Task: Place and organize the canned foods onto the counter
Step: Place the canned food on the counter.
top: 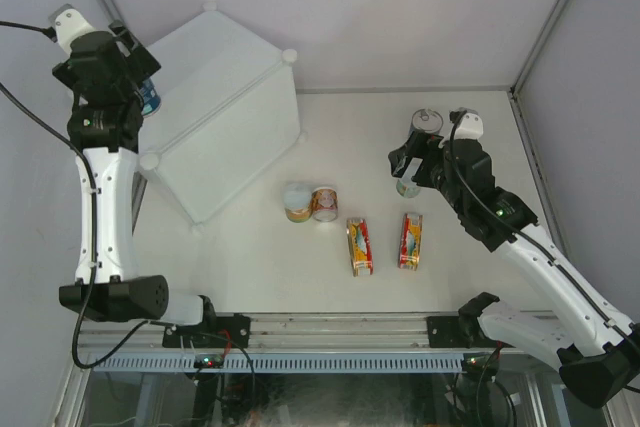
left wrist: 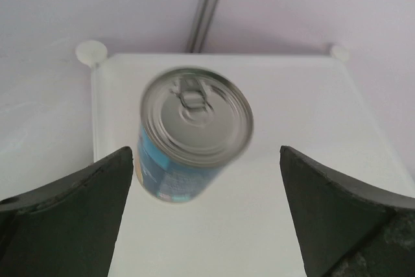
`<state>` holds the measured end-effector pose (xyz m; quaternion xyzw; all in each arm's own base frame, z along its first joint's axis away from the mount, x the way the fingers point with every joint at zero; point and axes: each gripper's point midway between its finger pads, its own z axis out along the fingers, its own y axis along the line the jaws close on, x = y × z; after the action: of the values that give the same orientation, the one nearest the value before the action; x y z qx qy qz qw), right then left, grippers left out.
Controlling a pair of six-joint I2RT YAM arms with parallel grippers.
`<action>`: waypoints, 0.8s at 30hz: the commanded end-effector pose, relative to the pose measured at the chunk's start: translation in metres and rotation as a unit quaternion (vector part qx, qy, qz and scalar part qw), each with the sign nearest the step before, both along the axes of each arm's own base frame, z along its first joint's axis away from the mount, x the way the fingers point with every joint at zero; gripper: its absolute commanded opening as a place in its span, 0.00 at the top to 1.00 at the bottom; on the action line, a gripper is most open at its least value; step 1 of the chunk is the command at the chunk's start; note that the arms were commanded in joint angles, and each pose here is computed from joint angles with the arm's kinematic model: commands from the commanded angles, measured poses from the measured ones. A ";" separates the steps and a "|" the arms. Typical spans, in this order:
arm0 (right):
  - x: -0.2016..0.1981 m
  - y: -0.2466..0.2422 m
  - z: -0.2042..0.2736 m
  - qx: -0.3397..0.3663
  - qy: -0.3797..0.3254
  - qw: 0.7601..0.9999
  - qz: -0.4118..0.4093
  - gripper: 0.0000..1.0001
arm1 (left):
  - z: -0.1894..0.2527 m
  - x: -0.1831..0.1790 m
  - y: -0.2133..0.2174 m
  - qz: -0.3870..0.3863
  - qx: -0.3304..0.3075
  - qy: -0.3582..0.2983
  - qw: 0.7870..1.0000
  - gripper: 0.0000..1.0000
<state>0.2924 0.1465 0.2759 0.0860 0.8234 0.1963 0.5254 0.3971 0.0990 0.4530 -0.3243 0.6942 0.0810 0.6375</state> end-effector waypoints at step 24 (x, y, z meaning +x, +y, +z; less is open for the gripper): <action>0.003 -0.001 0.018 -0.004 -0.003 1.000 -0.004 0.10 | -0.057 0.030 -0.058 -0.104 0.038 0.027 0.994 1.00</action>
<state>0.2913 0.1470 0.2653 0.0845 0.8380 0.1837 0.5068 0.4145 0.0424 0.3693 -0.2064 0.7611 0.0780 0.6099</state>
